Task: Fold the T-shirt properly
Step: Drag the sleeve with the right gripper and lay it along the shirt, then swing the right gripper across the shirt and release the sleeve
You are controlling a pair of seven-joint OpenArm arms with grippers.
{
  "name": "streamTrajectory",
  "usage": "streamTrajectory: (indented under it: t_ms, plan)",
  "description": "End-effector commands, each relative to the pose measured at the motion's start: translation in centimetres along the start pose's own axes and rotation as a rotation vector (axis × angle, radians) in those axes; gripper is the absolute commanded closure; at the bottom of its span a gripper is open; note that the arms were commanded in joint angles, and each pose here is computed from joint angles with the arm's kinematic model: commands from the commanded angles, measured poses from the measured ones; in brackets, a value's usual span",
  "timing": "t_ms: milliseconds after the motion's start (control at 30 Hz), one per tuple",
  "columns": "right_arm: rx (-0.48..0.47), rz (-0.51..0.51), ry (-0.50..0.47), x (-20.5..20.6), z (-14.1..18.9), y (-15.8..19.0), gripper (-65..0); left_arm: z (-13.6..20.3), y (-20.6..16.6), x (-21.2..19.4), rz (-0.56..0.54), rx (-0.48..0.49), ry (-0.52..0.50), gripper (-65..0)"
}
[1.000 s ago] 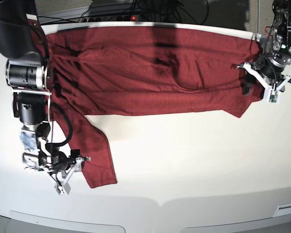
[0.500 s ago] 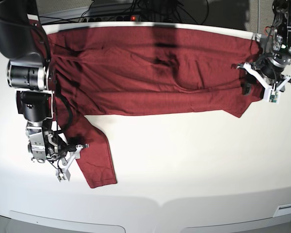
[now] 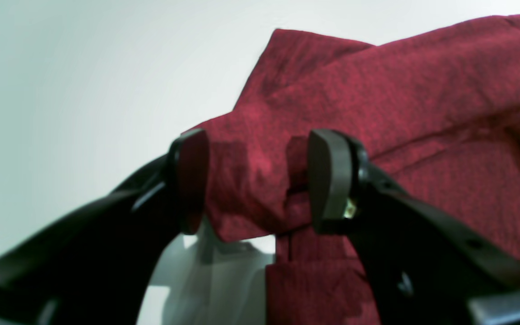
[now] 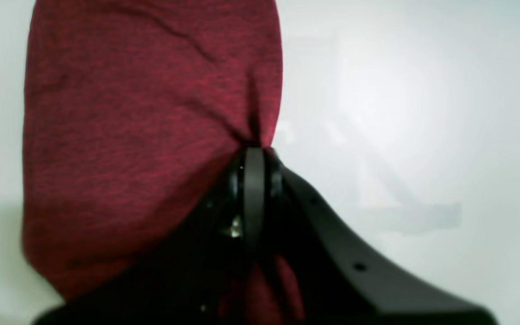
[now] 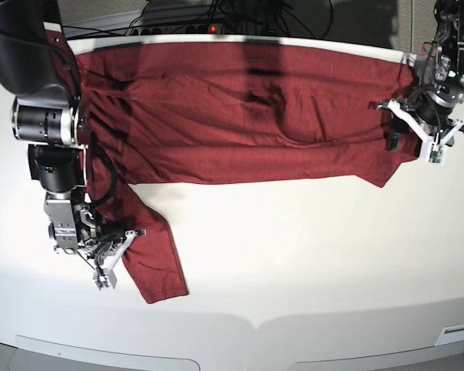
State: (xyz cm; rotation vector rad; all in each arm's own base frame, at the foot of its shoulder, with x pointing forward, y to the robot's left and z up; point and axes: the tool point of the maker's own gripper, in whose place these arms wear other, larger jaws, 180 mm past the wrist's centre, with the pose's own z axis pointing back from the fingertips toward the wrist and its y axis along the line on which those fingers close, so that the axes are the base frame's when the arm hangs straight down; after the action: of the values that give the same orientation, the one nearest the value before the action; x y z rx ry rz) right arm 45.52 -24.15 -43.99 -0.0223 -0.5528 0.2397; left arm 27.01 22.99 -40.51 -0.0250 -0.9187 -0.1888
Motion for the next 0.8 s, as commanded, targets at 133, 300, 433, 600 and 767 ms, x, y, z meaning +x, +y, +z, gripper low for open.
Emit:
streamTrajectory:
  t_ms: [133, 300, 433, 600, 767]
  plan:
    - [-0.052, 0.040, -0.046, 2.0, 0.8, -1.8, 0.0, 0.2, 0.6, 1.5, -0.011, 0.009, -0.047, -33.9]
    - [0.025, 0.106, -0.122, 5.0, 2.0, -0.5, 0.0, 0.2, 0.6, 1.6, -0.011, 0.010, -0.052, -33.9]
    - [0.136, 0.113, -0.219, 8.6, 4.1, 1.6, 0.0, 0.3, 0.8, 2.0, -0.014, 0.019, -0.072, -33.3]
    - [0.201, 0.139, -0.262, 12.2, 6.4, 5.2, 0.0, 0.8, 4.1, 2.6, 0.024, 0.156, -0.098, -30.4]
    - [0.367, 0.103, -0.278, 14.3, 8.0, 11.4, 0.0, 2.0, 7.1, 2.3, 0.048, 0.234, -0.089, -30.4]
